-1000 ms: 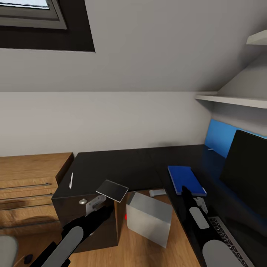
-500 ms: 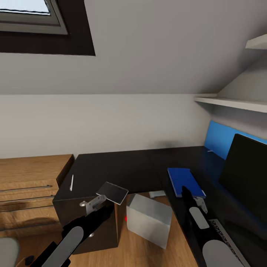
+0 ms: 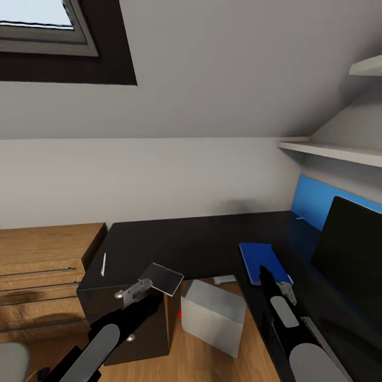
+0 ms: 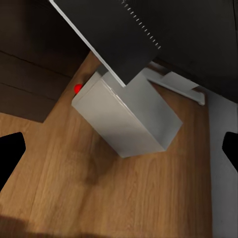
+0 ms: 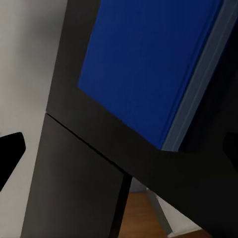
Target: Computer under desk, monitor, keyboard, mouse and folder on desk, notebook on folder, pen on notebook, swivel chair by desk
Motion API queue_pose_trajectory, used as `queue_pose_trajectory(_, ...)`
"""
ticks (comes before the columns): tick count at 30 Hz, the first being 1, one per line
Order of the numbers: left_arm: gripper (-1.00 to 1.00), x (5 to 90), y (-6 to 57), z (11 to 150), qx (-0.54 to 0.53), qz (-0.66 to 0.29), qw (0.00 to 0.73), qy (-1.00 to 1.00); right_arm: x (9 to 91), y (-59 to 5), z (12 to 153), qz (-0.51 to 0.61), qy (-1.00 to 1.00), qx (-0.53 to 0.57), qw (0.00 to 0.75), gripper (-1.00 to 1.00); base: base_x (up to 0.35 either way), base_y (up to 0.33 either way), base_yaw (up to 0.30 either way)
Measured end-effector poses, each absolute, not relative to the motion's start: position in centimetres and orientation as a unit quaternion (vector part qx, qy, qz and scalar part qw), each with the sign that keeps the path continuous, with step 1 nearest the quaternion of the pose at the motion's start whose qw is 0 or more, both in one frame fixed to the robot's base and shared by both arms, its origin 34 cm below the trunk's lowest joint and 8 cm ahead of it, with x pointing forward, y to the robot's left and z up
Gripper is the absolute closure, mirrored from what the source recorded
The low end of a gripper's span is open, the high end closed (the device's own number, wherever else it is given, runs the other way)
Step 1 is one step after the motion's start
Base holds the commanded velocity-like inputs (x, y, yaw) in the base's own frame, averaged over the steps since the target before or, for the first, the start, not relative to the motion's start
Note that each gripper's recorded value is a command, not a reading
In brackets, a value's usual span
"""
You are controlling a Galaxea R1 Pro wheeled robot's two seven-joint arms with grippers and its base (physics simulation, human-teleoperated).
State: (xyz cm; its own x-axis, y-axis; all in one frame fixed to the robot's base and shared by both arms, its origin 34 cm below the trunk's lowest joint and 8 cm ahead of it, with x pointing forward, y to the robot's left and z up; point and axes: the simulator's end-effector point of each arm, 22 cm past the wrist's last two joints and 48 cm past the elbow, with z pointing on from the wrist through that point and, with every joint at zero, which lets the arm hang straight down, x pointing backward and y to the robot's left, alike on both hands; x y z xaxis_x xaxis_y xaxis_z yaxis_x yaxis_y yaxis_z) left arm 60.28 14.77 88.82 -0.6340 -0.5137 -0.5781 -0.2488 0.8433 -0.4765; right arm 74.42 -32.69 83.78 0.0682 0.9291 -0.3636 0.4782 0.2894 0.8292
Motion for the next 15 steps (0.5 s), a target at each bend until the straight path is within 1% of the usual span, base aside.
queue_pose_trajectory(15, -1.0, 60.1, 14.8, 90.8, -0.215, -0.178, 0.37, 0.886, 74.7, -31.8, 86.5, 0.238, 0.646, 0.535, 0.489, -1.0, 0.0, 0.0, 0.0)
